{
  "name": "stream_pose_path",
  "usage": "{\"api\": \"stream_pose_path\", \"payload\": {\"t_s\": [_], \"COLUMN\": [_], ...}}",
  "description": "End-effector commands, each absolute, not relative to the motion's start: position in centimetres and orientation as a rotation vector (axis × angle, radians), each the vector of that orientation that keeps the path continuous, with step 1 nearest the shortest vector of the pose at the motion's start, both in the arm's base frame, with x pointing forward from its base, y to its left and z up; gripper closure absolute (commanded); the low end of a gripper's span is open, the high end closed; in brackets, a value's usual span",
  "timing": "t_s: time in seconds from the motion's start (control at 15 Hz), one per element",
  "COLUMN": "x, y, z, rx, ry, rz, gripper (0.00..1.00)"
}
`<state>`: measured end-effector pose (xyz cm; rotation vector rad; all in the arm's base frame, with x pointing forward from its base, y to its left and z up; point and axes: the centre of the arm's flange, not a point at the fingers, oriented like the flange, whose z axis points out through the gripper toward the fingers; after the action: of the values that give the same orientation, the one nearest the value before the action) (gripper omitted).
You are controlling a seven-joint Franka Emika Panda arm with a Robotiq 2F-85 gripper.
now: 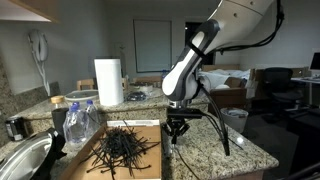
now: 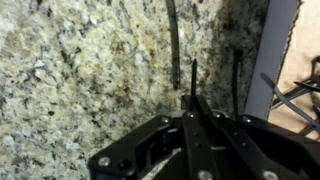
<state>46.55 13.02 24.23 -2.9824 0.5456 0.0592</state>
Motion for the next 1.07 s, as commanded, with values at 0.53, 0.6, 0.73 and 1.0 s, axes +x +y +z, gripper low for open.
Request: {"api": "stream_pose_path", "payload": {"t_s": [0.53,0.6,0.73,1.0], "x": [47.1,47.1,46.9,45.4], "y": [16.9,17.1,17.2,18.2], "z": [34.0,33.8,32.2,29.0], "rx": [-2.948,-2.946,-2.959,-2.978], "ry": [0.322,0.324,0.367,0.347], "rz": [-0.196,-0.187,-0.143,-0.008], "gripper": [0.68,0.67,0.55,0.3]}}
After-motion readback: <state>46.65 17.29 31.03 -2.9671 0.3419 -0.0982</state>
